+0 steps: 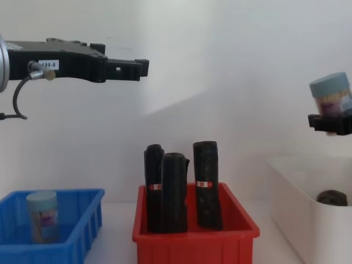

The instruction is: Pick the cotton swabs from the blue box and place them into the white box.

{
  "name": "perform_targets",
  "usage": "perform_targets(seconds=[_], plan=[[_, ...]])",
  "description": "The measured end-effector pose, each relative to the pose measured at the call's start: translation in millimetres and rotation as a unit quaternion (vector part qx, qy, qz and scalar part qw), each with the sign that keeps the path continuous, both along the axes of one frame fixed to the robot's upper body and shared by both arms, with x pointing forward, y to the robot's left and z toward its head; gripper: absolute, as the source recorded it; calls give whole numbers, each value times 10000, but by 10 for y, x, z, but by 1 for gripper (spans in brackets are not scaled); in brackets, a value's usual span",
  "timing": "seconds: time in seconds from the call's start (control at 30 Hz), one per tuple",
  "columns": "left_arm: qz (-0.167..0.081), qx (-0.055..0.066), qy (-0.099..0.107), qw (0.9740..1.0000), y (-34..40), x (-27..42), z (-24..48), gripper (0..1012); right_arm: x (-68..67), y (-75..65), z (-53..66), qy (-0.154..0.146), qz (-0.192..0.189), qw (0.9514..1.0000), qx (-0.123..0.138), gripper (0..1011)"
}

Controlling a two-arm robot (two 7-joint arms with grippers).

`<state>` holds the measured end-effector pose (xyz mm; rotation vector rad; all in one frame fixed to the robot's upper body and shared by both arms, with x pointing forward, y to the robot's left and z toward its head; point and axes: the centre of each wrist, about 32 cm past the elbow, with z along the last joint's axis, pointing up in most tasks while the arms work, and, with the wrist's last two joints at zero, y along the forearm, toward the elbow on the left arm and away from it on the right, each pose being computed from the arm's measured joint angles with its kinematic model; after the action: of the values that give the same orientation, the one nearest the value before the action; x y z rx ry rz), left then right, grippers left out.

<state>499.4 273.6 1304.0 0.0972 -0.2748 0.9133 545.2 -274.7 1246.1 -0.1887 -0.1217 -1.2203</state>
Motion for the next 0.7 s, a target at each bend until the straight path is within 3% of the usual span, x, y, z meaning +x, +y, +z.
perform_targets(seconds=[0.17,0.3,0.7], plan=[[0,0,0,10000,0,0,0,1003,48,-56,-36,302,-95,9992,243,652],[0,0,0,10000,0,0,0,1003,161,-109,-41,580,-124,9972,447,652],[0,0,0,10000,0,0,0,1003,394,-215,-4,1025,-196,9921,703,652]])
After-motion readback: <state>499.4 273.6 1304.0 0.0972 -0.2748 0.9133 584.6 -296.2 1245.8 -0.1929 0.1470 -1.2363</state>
